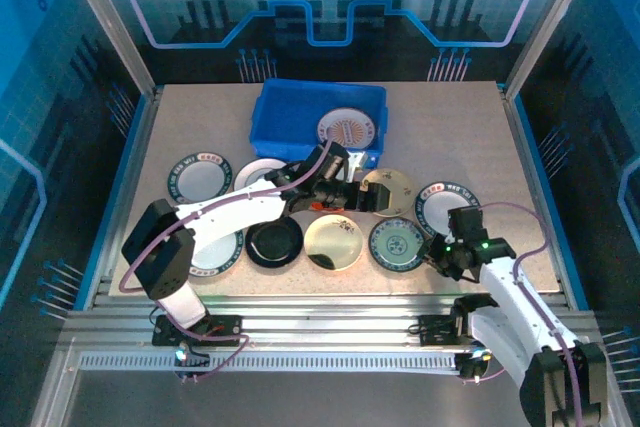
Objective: Place the plates into the plastic bin on the countertop
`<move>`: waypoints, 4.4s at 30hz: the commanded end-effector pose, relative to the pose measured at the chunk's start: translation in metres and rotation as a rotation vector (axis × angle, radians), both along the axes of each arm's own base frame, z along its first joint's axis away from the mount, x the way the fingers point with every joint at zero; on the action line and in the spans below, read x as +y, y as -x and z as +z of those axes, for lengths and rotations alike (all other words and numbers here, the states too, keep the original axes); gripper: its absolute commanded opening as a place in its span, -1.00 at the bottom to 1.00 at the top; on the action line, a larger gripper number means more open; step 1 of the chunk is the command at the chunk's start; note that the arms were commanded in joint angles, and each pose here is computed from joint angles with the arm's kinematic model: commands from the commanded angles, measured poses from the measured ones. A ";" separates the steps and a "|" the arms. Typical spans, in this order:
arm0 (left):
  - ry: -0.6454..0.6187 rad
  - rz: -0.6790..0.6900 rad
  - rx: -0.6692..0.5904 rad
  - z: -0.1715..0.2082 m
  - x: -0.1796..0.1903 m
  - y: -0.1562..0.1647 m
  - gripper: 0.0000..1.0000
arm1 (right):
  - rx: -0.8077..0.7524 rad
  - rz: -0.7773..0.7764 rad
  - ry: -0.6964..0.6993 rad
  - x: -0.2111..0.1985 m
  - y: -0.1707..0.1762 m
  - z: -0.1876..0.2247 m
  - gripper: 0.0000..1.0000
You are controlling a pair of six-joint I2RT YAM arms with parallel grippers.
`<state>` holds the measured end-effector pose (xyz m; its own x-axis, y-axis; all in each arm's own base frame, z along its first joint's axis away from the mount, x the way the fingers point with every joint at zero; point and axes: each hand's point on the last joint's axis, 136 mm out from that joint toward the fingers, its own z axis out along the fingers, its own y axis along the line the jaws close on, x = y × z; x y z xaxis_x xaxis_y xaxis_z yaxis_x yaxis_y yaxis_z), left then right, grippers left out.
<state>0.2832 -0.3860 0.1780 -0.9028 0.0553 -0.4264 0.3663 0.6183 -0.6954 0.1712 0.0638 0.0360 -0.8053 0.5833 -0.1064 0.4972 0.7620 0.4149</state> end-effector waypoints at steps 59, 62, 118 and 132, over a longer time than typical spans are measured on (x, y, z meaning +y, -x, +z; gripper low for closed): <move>0.124 0.090 0.081 -0.023 0.036 -0.023 0.78 | -0.219 0.114 -0.139 0.031 -0.018 0.107 -1.00; 0.174 0.088 0.103 -0.019 0.031 -0.022 0.66 | -0.282 0.128 -0.226 0.045 -0.034 0.124 -1.00; 0.047 0.457 -0.093 0.034 0.198 -0.038 0.98 | -0.580 0.395 -0.045 0.194 -0.363 0.204 -1.00; 0.128 0.664 -0.051 0.050 0.275 -0.047 0.97 | -0.480 0.420 -0.036 0.256 -0.398 0.115 -1.00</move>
<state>0.3401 -0.1045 0.2267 -0.6758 -0.5717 -0.4653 -0.0385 0.6577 -0.7523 0.5636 0.3127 0.1569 -0.8334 0.2203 -0.5069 -0.1001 0.8418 0.5304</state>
